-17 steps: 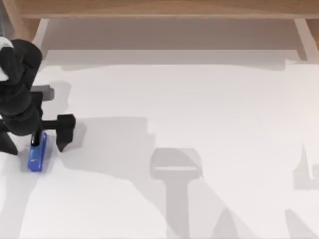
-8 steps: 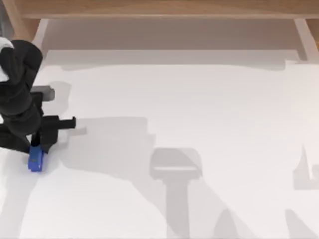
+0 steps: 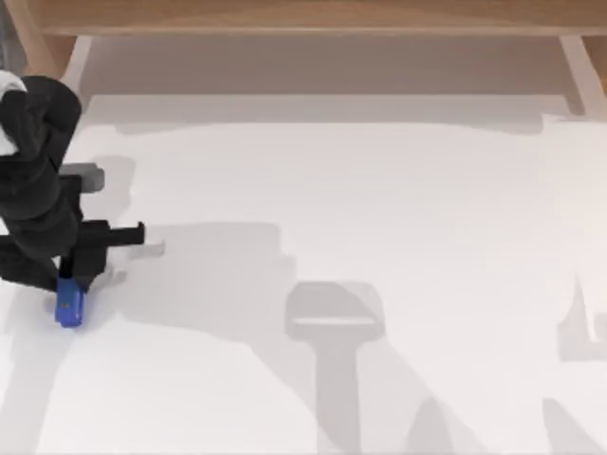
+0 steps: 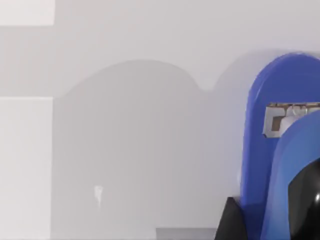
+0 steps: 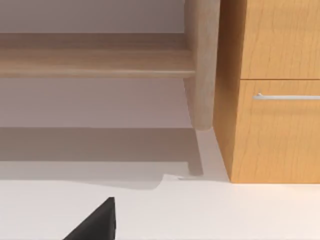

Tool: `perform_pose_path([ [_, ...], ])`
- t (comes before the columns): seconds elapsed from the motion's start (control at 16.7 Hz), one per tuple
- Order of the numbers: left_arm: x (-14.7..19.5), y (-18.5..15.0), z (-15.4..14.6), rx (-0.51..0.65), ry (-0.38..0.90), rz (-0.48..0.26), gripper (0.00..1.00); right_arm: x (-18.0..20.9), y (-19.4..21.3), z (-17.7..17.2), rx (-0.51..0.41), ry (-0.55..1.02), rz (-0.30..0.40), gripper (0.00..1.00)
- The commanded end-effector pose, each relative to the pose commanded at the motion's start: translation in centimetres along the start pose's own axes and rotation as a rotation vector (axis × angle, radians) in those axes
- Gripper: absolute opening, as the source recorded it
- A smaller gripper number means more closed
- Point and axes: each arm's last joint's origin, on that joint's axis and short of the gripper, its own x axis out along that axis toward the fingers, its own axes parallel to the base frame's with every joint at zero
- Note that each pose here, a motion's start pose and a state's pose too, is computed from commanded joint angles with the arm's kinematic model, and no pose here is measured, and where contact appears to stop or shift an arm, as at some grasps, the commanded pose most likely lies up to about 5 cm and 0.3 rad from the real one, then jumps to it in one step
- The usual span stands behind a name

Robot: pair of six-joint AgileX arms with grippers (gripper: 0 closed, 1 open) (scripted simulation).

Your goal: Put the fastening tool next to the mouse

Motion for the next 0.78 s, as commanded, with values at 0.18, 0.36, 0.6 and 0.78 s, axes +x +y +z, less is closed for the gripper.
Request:
perform_pose_path([
  [0.18, -0.1, 0.0, 0.0, -0.002, -0.002, -0.003, 0.00, 0.0, 0.0, 0.0, 0.000, 0.000, 0.000, 1.00],
  [0.36, -1.1, 0.0, 0.1, -0.002, -0.001, -0.003, 0.00, 0.0, 0.0, 0.0, 0.000, 0.000, 0.000, 1.00],
  [0.6, -2.8, 0.0, 0.0, -0.002, 0.002, -0.002, 0.00, 0.0, 0.0, 0.0, 0.000, 0.000, 0.000, 1.00],
  [0.78, -3.1, 0.0, 0.0, -0.002, -0.002, -0.003, 0.00, 0.0, 0.0, 0.0, 0.000, 0.000, 0.000, 1.00],
])
